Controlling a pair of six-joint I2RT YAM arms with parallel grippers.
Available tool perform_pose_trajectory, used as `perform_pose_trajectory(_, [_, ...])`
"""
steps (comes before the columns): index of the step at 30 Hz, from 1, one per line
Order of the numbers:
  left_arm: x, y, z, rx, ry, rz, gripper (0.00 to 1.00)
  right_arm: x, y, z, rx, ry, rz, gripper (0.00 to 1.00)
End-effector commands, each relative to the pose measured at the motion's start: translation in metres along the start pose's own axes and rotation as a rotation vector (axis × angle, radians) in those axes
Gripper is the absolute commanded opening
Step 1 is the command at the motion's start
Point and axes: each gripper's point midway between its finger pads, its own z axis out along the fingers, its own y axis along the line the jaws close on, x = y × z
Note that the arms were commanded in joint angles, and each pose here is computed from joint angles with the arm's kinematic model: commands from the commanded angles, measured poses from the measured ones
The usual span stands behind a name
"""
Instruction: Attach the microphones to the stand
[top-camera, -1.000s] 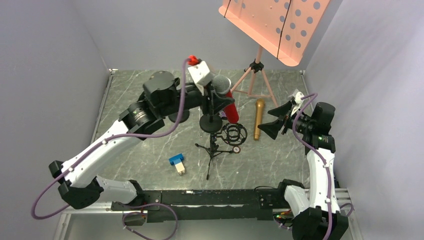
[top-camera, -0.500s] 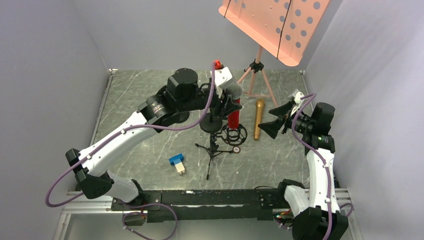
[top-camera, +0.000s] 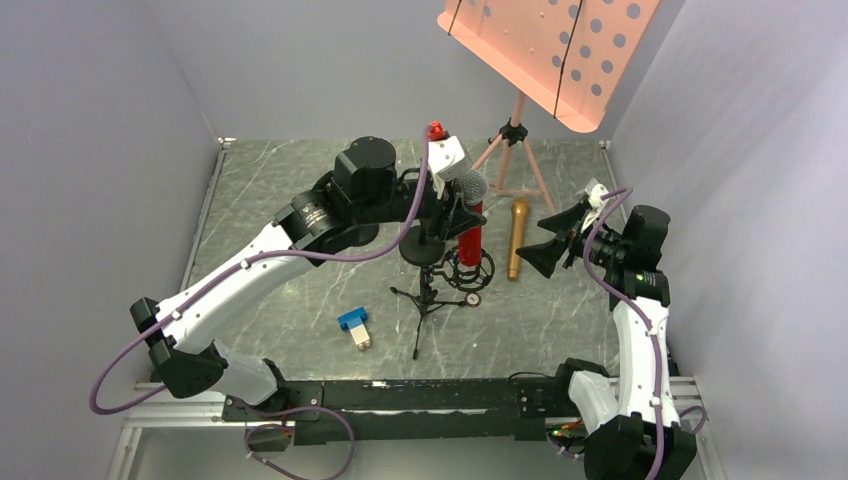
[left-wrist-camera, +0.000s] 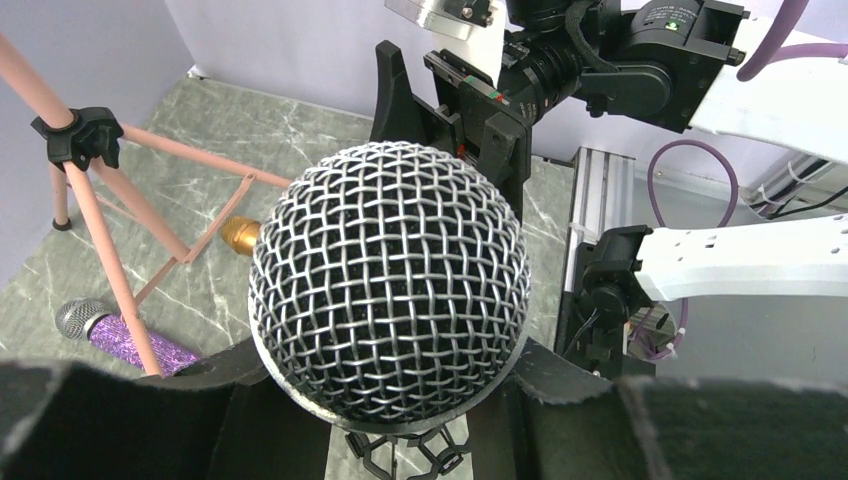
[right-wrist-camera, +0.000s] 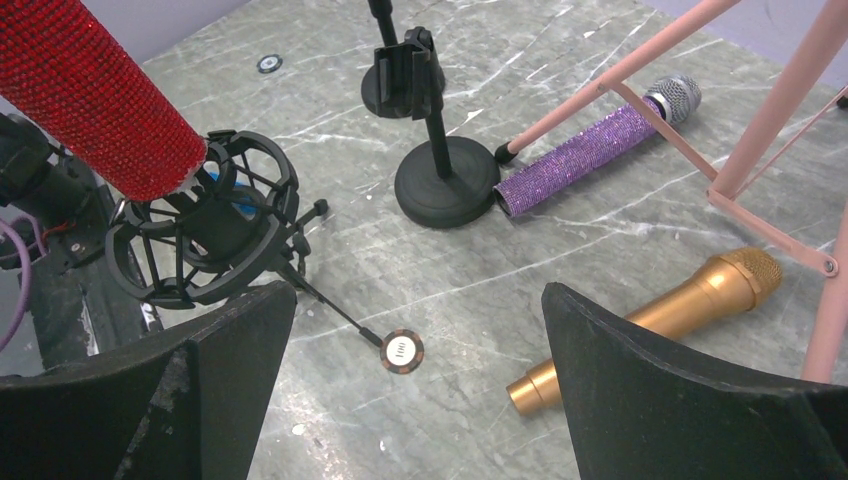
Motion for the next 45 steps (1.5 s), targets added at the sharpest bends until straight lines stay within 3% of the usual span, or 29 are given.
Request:
perform_pose_trajectory(1, [-0.029, -0.011, -0.01, 0.027, -0.077, 0.013, 0.0, -0.006, -0.002, -0.001, 0.009, -0.019, -0.062, 1.0])
perform_pose_trajectory(45, [0.011, 0.004, 0.015, 0.023, 0.03, -0.002, 0.0, -0.006, -0.005, -0.002, 0.022, -0.018, -0.062, 1.0])
